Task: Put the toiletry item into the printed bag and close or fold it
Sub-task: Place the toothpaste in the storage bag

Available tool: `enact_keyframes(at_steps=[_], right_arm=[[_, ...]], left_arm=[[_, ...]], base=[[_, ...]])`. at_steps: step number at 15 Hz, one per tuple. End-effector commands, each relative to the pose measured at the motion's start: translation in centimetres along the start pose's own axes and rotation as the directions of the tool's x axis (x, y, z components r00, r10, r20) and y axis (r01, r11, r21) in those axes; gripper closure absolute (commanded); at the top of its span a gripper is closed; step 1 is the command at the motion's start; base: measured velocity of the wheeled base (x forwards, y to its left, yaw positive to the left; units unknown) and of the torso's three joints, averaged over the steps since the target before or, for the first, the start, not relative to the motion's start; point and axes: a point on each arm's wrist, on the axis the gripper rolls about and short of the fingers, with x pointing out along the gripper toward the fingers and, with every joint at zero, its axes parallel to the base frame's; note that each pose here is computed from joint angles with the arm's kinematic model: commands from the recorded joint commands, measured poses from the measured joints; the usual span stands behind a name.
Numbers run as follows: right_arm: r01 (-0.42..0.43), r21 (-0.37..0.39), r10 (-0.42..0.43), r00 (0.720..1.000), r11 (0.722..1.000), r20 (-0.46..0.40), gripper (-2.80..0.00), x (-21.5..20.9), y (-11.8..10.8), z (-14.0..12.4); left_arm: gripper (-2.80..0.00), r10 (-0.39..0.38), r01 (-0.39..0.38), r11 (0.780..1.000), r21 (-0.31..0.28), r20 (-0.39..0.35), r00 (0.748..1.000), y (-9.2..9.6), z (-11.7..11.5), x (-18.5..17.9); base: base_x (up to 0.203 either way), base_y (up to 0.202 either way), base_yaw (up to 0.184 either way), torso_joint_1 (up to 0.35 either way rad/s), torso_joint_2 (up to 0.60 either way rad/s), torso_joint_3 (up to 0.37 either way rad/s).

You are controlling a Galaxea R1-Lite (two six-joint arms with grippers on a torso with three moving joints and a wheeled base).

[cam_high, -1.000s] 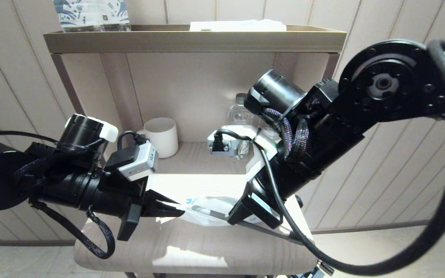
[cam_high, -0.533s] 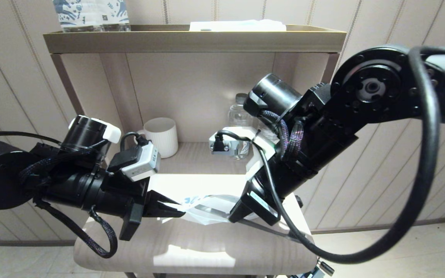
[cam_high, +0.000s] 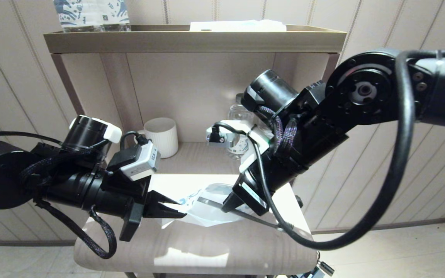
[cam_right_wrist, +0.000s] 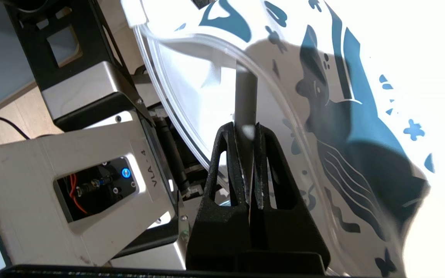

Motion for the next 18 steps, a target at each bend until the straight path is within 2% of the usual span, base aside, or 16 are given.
enact_keyframes(at_steps=[1, 6, 9, 11, 13, 15, 18], right_arm=[[-0.004, -0.002, 0.004, 1.000, 1.000, 0.004, 0.00, 0.0, 0.1, 0.1], [-0.011, 0.010, 0.011, 1.000, 1.000, -0.026, 0.00, 0.0, 0.3, -0.3], [-0.021, 0.015, 0.022, 0.997, 1.000, -0.072, 0.00, -0.6, 0.6, -0.9], [-0.023, 0.008, 0.024, 0.996, 1.000, -0.081, 0.00, -1.3, 0.9, -1.2], [-0.030, -0.036, 0.027, 0.996, 0.999, -0.084, 0.00, -2.0, 1.3, -1.3], [-0.030, -0.056, 0.025, 0.997, 0.998, -0.078, 0.00, -2.1, 1.5, -1.3], [-0.030, -0.085, 0.024, 0.997, 0.996, -0.072, 0.00, -2.0, 1.4, -1.2]], left_arm=[[0.00, -0.001, 0.001, 1.000, 0.006, 0.007, 1.000, 0.0, 0.1, -0.1], [0.00, -0.005, 0.005, 1.000, 0.002, 0.007, 1.000, 0.0, 0.1, 0.0], [0.00, -0.077, 0.078, 0.997, -0.008, 0.070, 0.995, 0.0, 0.0, 0.0], [0.00, -0.091, 0.093, 0.995, -0.029, 0.068, 0.994, 0.3, -0.2, 0.2], [0.00, -0.126, 0.131, 0.988, -0.076, 0.067, 0.990, 0.6, 0.0, 0.1], [0.00, -0.188, 0.200, 0.970, -0.136, 0.095, 0.977, 0.7, 0.4, -0.3], [0.00, -0.201, 0.215, 0.964, -0.153, 0.105, 0.974, 1.0, 0.1, -0.2]], base=[[0.000, 0.000, 0.000, 0.000, 0.00, 0.000], [0.000, 0.000, 0.000, 0.000, 0.00, 0.000], [0.000, 0.000, 0.000, 0.000, 0.00, 0.000], [0.000, 0.000, 0.000, 0.000, 0.00, 0.000], [0.000, 0.000, 0.000, 0.000, 0.00, 0.000], [0.000, 0.000, 0.000, 0.000, 0.00, 0.000], [0.000, 0.000, 0.000, 0.000, 0.00, 0.000]])
